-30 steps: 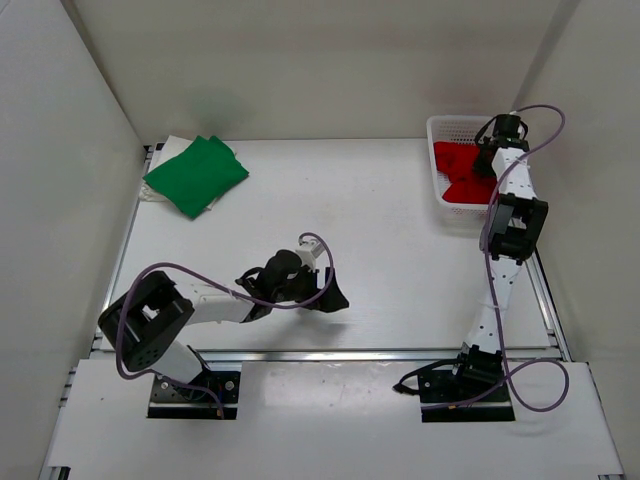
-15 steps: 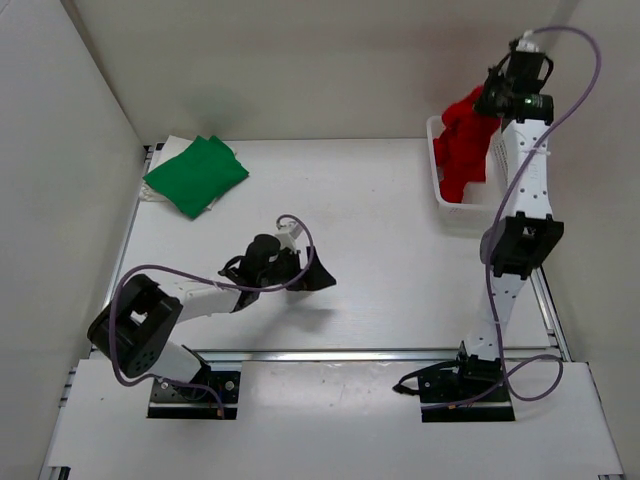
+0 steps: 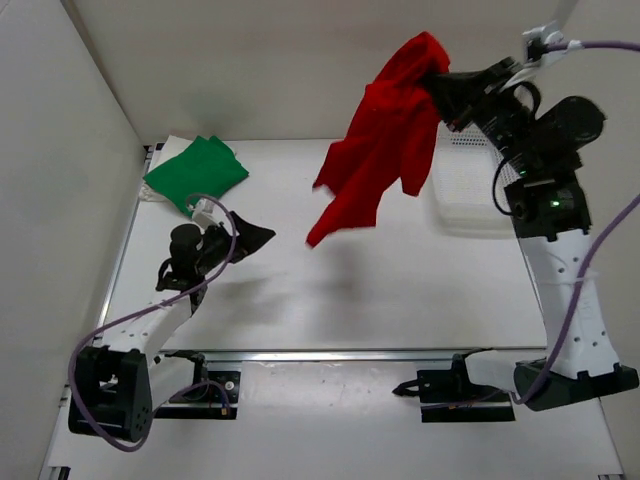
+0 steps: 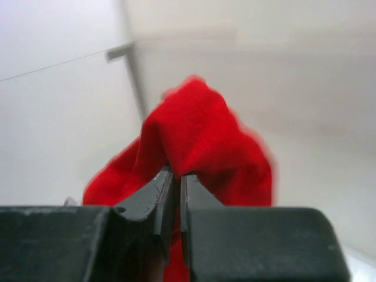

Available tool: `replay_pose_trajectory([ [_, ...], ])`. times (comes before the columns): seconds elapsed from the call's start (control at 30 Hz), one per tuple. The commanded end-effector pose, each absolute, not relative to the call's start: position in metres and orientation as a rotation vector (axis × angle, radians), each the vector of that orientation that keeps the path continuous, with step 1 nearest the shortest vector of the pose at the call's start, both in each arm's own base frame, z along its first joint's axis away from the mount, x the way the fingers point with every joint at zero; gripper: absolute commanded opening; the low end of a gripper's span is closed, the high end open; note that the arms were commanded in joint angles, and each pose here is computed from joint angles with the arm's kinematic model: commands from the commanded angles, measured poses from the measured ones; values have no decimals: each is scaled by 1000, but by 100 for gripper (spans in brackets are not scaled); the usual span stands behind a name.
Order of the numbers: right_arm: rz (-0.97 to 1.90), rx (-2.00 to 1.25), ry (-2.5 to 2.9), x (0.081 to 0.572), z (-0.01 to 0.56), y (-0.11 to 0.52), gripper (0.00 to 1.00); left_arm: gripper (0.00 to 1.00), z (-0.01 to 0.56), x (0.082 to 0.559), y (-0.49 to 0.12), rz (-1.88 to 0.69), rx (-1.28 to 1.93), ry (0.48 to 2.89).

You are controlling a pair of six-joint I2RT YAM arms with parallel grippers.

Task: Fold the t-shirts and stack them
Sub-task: Move the tshirt to the center of the board, then flatten out the tshirt

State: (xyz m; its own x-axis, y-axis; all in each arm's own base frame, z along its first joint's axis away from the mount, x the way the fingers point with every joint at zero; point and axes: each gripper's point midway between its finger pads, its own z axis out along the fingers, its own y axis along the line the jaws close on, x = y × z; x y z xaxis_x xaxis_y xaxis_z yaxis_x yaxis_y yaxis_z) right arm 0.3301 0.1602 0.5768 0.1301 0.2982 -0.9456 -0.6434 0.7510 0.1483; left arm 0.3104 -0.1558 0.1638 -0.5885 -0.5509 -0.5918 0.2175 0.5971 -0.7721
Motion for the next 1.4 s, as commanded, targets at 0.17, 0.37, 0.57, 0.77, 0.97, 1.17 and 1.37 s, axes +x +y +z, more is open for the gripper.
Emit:
replay_pose_trajectory([
  [0.17, 1044, -216, 1758, 427, 316, 206, 19, 98, 197, 322, -85, -926, -416, 1823],
  [0.37, 888, -212, 2065, 461, 246, 216, 50, 98, 175, 318, -135, -822, -237, 1939],
  [0.57, 836, -89, 2086, 381, 193, 207, 25, 99, 147, 312, -174, -694, -54, 2088],
  [0.77, 725, 59, 2210, 321, 108, 165, 0, 99, 105, 279, -190, -745, 77, 2178],
  [0.97, 764, 97, 2279, 303, 75, 158, 18, 98, 81, 269, -236, -621, 293, 2263],
  [1.17, 847, -96, 2347, 252, 60, 189, 46, 65, 80, 305, -241, -493, 289, 2254],
  [1.37, 827, 92, 2349, 247, 39, 163, 46, 43, 89, 288, -277, -596, 392, 2282],
])
